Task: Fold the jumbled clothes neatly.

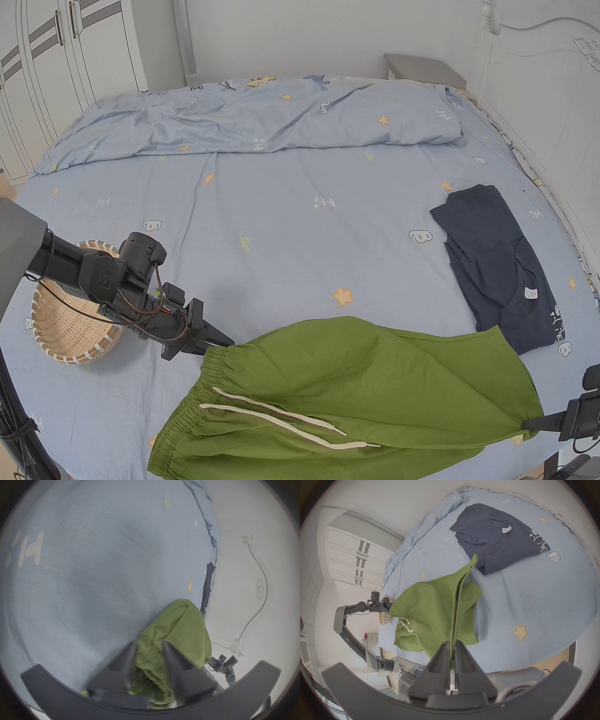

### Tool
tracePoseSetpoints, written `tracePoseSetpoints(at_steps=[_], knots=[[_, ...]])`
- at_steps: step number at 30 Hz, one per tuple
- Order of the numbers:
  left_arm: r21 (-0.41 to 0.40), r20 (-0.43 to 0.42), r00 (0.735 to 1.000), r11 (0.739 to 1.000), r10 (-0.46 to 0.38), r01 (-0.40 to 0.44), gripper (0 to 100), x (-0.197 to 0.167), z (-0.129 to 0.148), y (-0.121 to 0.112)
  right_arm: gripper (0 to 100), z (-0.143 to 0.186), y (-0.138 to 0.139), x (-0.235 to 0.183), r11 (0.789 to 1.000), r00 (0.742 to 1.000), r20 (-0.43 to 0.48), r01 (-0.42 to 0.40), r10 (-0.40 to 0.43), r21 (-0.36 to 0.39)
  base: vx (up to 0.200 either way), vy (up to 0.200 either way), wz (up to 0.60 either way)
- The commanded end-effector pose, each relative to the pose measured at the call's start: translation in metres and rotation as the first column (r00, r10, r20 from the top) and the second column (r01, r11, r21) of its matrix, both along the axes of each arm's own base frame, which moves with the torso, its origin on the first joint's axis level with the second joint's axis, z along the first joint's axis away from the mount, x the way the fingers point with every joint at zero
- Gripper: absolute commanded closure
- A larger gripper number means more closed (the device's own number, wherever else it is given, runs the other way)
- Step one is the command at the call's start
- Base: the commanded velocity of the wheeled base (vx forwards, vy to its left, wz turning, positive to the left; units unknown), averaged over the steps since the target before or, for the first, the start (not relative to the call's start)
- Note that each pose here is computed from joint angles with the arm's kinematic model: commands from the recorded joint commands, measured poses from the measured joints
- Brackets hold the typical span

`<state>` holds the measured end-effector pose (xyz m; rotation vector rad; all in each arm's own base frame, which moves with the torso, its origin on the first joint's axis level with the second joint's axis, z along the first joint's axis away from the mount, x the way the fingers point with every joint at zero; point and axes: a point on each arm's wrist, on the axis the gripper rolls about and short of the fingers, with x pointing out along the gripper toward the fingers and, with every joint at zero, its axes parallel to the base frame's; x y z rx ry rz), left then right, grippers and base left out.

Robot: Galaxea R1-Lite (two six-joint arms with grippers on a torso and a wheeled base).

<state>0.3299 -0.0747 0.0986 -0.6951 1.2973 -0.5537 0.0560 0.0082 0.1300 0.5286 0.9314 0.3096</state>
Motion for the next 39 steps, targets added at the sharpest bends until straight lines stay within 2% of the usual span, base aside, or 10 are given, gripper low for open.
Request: tracePoseSetpoints(at_steps=[1, 9, 12, 23, 26, 32, 37, 38, 39], knots=[[0.000, 0.008, 1.000, 1.000, -0.005, 0.005, 100, 0.001, 0.001, 0.000, 100, 0.000, 0.000, 0.001, 1.000, 1.000, -0.004, -0.002, 0.002, 0.001, 0.000, 0.000, 0.00], [-0.010, 0.055, 0.998, 1.000, 0.018, -0.018, 100, 0.006, 0.014, 0.006, 100, 0.006, 0.000, 0.004, 1.000, 1.000, 0.022, -0.004, 0.004, -0.001, 0.000, 0.000, 0.00], [-0.021, 0.109, 0.992, 0.998, 0.058, -0.056, 100, 0.006, 0.030, 0.020, 100, 0.012, 0.000, 0.008, 1.000, 0.998, 0.065, -0.006, 0.006, -0.002, 0.000, 0.000, 0.00], [-0.041, 0.200, 0.971, 0.991, 0.131, -0.125, 100, 0.008, 0.056, 0.043, 100, 0.018, 0.000, 0.028, 1.000, 0.995, 0.101, -0.021, 0.022, -0.004, 0.000, 0.000, 0.00], [-0.038, 0.185, 0.974, 0.992, 0.128, -0.123, 100, 0.007, 0.053, 0.042, 100, 0.019, 0.001, 0.032, 1.000, 0.995, 0.095, -0.030, 0.030, -0.004, 0.000, 0.000, 0.00], [-0.011, 0.039, 0.996, 0.996, 0.084, -0.084, 100, 0.012, 0.027, 0.027, 100, 0.018, 0.002, 0.032, 0.999, 0.995, 0.090, -0.039, 0.039, -0.002, 0.000, 0.000, 0.00], [-0.006, -0.010, 0.996, 0.996, 0.087, -0.087, 100, 0.014, 0.021, 0.026, 100, 0.016, 0.002, 0.032, 0.999, 0.996, 0.081, -0.039, 0.039, -0.001, 0.000, 0.000, 0.00], [-0.006, -0.021, 0.996, 0.996, 0.090, -0.090, 0, 0.013, 0.021, 0.026, 100, 0.015, 0.002, 0.032, 0.999, 0.996, 0.076, -0.039, 0.039, -0.001, 0.000, 0.000, 0.00], [-0.004, -0.038, 0.995, 0.996, 0.094, -0.094, 0, 0.012, 0.020, 0.026, 100, 0.015, 0.002, 0.032, 0.999, 0.996, 0.075, -0.039, 0.039, -0.001, 0.000, 0.000, 0.00]])
